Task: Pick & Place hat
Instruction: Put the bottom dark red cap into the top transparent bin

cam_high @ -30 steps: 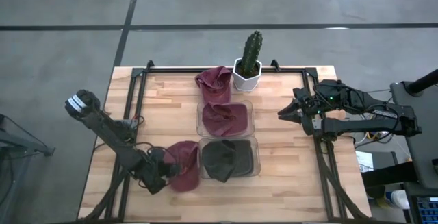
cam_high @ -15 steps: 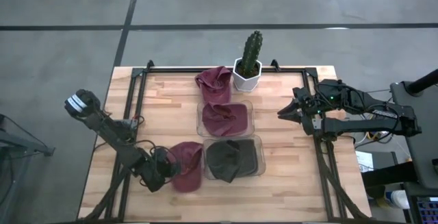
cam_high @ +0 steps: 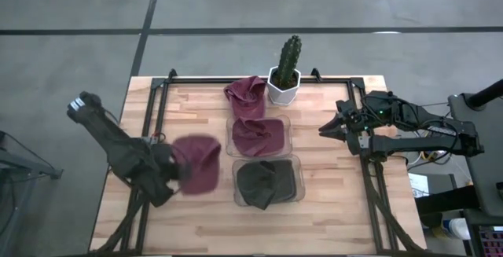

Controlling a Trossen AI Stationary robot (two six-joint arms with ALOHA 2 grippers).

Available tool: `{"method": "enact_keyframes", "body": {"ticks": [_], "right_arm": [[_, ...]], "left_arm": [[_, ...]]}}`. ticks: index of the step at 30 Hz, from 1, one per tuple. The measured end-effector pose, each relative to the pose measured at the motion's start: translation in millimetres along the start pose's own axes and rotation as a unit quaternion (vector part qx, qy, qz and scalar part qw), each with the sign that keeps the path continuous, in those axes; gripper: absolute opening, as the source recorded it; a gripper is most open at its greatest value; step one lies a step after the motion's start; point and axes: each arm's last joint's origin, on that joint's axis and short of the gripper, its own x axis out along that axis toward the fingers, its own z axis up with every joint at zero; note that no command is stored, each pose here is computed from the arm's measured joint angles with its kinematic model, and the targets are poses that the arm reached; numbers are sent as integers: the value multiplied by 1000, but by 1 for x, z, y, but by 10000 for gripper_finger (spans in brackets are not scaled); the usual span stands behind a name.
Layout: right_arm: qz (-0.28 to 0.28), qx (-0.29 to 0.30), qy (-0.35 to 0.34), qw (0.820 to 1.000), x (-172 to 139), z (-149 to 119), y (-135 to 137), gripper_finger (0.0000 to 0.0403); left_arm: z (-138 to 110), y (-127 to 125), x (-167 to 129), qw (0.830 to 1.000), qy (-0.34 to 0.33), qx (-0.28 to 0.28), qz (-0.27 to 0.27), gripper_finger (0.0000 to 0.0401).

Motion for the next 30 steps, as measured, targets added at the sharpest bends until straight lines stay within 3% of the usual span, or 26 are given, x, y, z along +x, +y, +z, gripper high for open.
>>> {"method": "enact_keyframes", "body": {"ticks": [4, 7, 11, 19, 30], "right_arm": [[-1, 1, 3, 1000, 3, 1, -1, 68], [1, -1, -3, 1000, 8, 4, -1, 71], [10, -9, -29, 999, 16, 12, -1, 80], [43, -40, -122, 991, 35, 36, 2, 117], [54, -115, -184, 975, 57, 61, 3, 215]], "left_arm": [[18, -26, -26, 991, -103, 17, -88, 9], [28, -45, -37, 968, -194, 28, -159, 9], [36, -67, -40, 940, -272, 34, -204, 9], [40, -101, -33, 905, -350, 57, -234, 9], [50, -135, -11, 889, -400, 78, -211, 9]]}}
